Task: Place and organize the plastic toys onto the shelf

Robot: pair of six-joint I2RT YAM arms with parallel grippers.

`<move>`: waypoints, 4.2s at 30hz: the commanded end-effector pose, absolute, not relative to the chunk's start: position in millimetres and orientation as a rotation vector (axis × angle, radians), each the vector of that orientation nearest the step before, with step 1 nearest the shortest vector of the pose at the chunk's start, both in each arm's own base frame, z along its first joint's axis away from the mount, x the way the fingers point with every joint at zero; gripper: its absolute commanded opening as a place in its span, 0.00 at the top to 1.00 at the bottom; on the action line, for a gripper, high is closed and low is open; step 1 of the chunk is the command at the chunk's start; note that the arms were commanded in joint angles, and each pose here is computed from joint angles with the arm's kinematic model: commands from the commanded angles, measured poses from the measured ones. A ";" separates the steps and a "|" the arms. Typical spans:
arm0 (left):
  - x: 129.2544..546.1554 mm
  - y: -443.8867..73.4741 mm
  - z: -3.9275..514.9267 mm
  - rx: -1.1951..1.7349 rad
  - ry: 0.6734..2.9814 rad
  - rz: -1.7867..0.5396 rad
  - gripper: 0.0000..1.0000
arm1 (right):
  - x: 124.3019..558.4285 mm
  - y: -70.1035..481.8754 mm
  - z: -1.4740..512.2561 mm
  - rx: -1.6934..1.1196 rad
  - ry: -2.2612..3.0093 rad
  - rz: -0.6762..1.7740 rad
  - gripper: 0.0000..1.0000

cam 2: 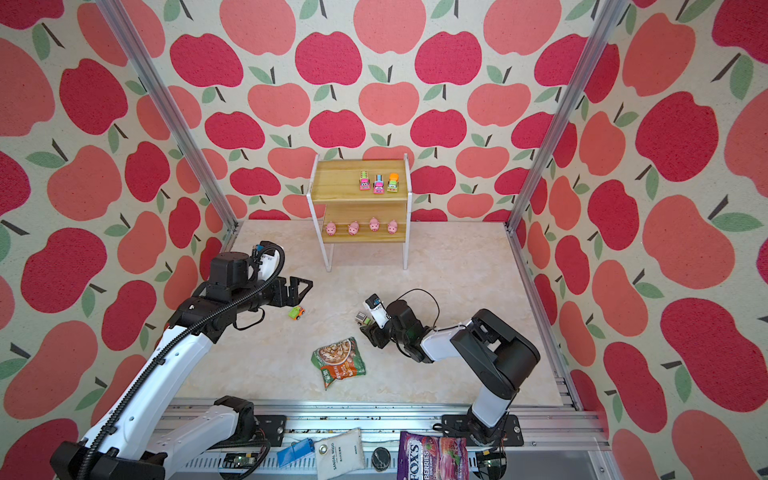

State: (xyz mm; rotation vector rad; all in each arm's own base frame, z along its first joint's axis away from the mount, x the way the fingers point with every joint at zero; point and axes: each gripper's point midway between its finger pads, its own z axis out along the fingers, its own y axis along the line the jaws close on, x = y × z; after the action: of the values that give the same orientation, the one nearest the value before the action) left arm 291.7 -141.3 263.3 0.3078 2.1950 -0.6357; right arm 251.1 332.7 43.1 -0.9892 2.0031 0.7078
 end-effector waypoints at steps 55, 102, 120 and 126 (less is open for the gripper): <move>343.9 -66.2 297.2 -0.109 2.110 -0.334 0.01 | 303.2 364.4 306.2 -0.766 1.912 0.407 0.75; 365.6 -102.1 252.3 0.009 2.227 -0.388 0.00 | 489.8 410.2 408.7 -0.177 1.699 0.278 0.73; 364.1 -105.7 252.2 0.010 2.226 -0.421 0.00 | 511.1 410.0 384.2 -0.119 1.698 0.238 0.71; 363.8 -105.8 253.4 0.011 2.222 -0.422 0.00 | 517.9 411.9 373.7 -0.111 1.708 0.244 0.70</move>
State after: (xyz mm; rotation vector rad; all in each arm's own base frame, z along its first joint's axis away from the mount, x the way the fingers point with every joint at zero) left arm 362.4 -104.3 252.6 0.0155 2.2342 -0.3995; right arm 508.7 412.2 384.0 -0.1483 1.7061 0.2433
